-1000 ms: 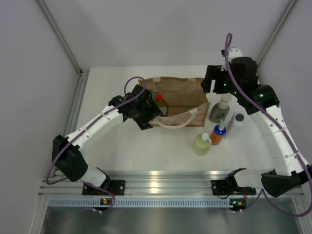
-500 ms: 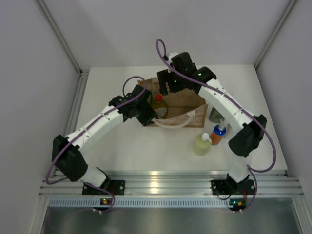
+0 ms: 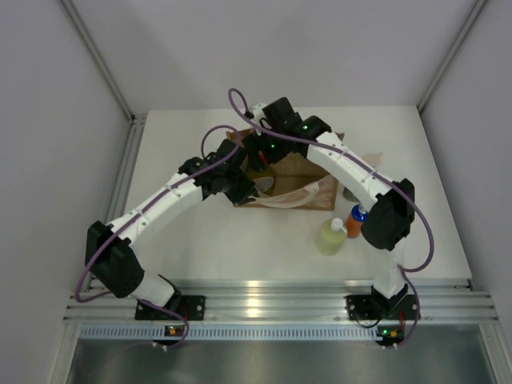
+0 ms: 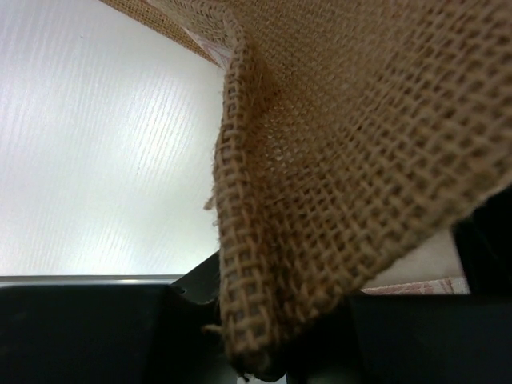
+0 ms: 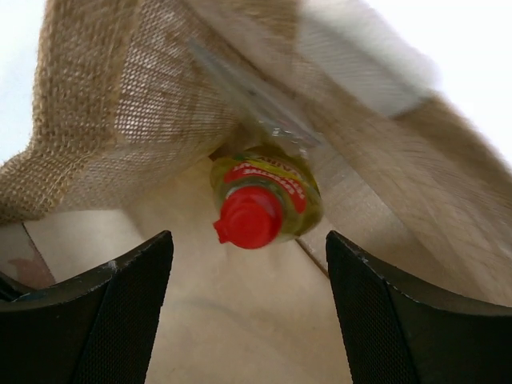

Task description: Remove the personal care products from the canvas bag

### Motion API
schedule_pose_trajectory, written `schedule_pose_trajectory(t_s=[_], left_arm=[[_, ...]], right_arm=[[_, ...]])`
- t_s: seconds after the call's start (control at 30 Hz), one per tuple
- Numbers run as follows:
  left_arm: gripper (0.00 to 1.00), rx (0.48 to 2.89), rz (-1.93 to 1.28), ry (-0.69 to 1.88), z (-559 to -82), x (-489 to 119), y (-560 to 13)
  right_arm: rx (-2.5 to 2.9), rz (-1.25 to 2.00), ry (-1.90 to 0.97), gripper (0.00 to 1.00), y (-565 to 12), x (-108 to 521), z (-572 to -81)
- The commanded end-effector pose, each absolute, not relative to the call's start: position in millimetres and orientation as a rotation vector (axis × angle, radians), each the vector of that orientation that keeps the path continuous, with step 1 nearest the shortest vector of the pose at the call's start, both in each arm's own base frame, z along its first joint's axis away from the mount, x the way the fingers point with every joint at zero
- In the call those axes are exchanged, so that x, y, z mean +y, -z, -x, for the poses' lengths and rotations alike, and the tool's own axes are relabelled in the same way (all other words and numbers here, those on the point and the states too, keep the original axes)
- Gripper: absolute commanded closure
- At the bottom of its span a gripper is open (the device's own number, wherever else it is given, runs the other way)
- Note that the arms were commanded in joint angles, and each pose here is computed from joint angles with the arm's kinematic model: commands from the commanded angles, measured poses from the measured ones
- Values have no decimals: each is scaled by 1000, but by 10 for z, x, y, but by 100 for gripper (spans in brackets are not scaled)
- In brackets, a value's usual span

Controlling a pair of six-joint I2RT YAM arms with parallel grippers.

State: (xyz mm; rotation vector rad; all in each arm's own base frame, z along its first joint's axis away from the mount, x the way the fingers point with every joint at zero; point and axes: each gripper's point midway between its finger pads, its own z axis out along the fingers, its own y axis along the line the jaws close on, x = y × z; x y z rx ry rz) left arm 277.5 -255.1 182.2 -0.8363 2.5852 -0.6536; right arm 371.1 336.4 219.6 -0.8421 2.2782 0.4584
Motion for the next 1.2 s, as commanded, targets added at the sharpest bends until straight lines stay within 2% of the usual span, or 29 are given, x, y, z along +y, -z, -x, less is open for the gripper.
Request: schedule_pose_trajectory(t_s=[0.0,0.23,0.47,0.8,0.87,0.9,0.93,1.13,1.17], left_arm=[[81,2561,870,644,-2798,-2529,-1829],[81,2562,879,642,-2791,-2525,-1818],[81,2564,879,639,-2796,-2528,-1808],[80,2571,884,628,-2791,-2529,-1769],[80,2571,889,627,-2799,-2528,-1764],[80,2570,888,631,-2805,-2536,-1776],[80,2572,890,631,-2808,-2541,-1772],[80,2567,896,634,-2819,-2547,-1780],[80,2568,898,633,-2820,-2548,-1775]], right_arm=[[2233,994,-469,25,-2036,3535,-3671],[2235,1132,-453,27,-1734,3530,-3647],[2235,1128,-480,32,-1501,3574,-3724],[2202,1106,-506,32,-1306,3607,-3850],[2203,1097,-511,43,-1300,3598,-3876],[2205,1096,-512,52,-1292,3598,-3876],[2206,1098,-511,67,-1288,3594,-3871],[2161,1057,-493,100,-1488,3524,-3873],[2155,1043,-485,100,-1527,3508,-3888]])
